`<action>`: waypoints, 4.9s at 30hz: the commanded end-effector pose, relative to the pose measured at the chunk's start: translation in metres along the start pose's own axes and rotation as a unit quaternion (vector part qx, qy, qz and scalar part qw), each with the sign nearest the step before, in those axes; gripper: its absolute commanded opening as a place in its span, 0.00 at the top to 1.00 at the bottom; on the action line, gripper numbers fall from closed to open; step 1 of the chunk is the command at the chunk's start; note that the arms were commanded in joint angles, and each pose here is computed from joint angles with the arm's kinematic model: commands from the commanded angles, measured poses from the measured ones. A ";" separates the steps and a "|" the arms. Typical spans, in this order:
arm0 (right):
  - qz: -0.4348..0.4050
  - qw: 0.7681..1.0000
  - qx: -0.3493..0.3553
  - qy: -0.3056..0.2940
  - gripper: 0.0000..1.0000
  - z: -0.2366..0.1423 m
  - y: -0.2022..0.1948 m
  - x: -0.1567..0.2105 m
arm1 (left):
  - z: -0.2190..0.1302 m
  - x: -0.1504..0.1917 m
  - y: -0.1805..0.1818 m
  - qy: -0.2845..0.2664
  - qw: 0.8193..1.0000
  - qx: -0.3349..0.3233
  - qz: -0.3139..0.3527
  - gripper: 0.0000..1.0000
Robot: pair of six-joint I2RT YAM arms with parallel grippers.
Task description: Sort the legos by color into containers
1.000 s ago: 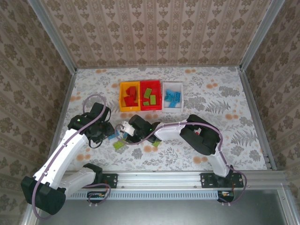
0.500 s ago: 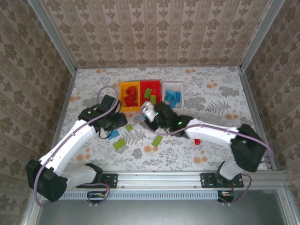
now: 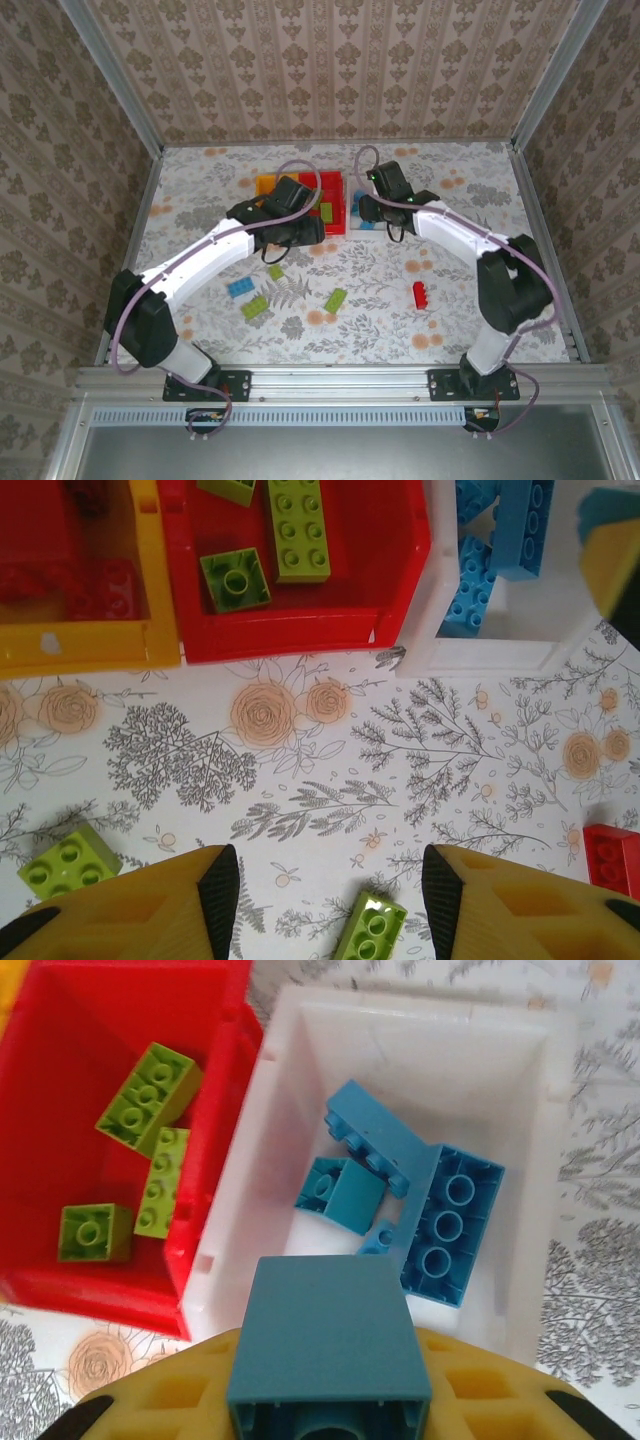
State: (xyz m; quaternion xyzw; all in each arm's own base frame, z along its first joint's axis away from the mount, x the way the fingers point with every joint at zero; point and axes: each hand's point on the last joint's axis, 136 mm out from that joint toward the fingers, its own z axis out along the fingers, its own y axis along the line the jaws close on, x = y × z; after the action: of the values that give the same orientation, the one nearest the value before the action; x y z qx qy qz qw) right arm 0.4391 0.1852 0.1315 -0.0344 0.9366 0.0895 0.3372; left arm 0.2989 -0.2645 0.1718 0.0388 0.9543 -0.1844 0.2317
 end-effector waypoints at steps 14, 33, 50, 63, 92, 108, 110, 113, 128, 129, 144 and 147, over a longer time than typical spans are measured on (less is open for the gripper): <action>0.072 0.995 -0.017 0.062 0.44 0.014 0.005 -0.002 | 0.017 0.022 -0.044 0.039 0.993 0.041 0.107 0.42; 0.154 0.974 0.165 -0.010 0.33 -0.188 -0.109 0.020 | 0.090 0.115 -0.177 0.163 0.968 0.104 0.162 0.33; 0.175 0.970 0.160 -0.052 0.25 -0.263 -0.132 0.059 | 0.151 0.175 -0.206 0.289 0.952 0.032 0.092 0.24; 0.169 0.974 0.143 -0.049 0.27 -0.257 -0.126 0.059 | 0.160 0.162 -0.204 0.262 0.959 0.022 0.104 0.75; -0.005 0.976 -0.203 0.074 0.36 -0.137 0.088 0.069 | 0.028 -0.100 0.109 0.037 0.985 -0.143 -0.089 0.82; -0.024 0.969 -0.240 0.057 0.34 -0.101 0.126 0.054 | 0.082 -0.122 0.145 0.066 0.978 -0.174 -0.094 0.69; -0.024 0.970 -0.237 0.057 0.33 -0.100 0.125 0.055 | 0.082 -0.121 0.145 0.070 0.978 -0.173 -0.093 0.62; -0.028 0.972 -0.229 0.053 0.33 -0.098 0.123 0.054 | 0.078 -0.120 0.144 0.073 0.978 -0.172 -0.093 0.56; -0.072 0.979 -0.190 0.026 0.33 -0.095 0.113 0.062 | 0.012 -0.132 0.102 0.010 0.989 -0.125 -0.085 0.47; -0.087 0.977 -0.191 0.023 0.33 -0.096 0.115 0.064 | 0.006 -0.130 0.100 0.007 0.989 -0.122 -0.087 0.47; -0.131 0.974 -0.125 0.137 0.32 -0.087 0.113 0.163 | -0.056 -0.011 0.099 0.014 0.992 -0.064 -0.109 0.47; -0.060 0.976 -0.087 0.191 0.32 -0.088 0.104 0.179 | -0.058 0.019 0.102 0.023 0.993 -0.049 -0.102 0.47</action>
State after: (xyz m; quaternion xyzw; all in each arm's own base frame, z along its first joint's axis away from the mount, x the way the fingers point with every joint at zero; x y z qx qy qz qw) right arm 0.2465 0.2876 0.1103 -0.2271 0.9341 0.1744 0.2131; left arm 0.2903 -0.1451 0.1793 -0.0763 0.9691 -0.1344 0.1921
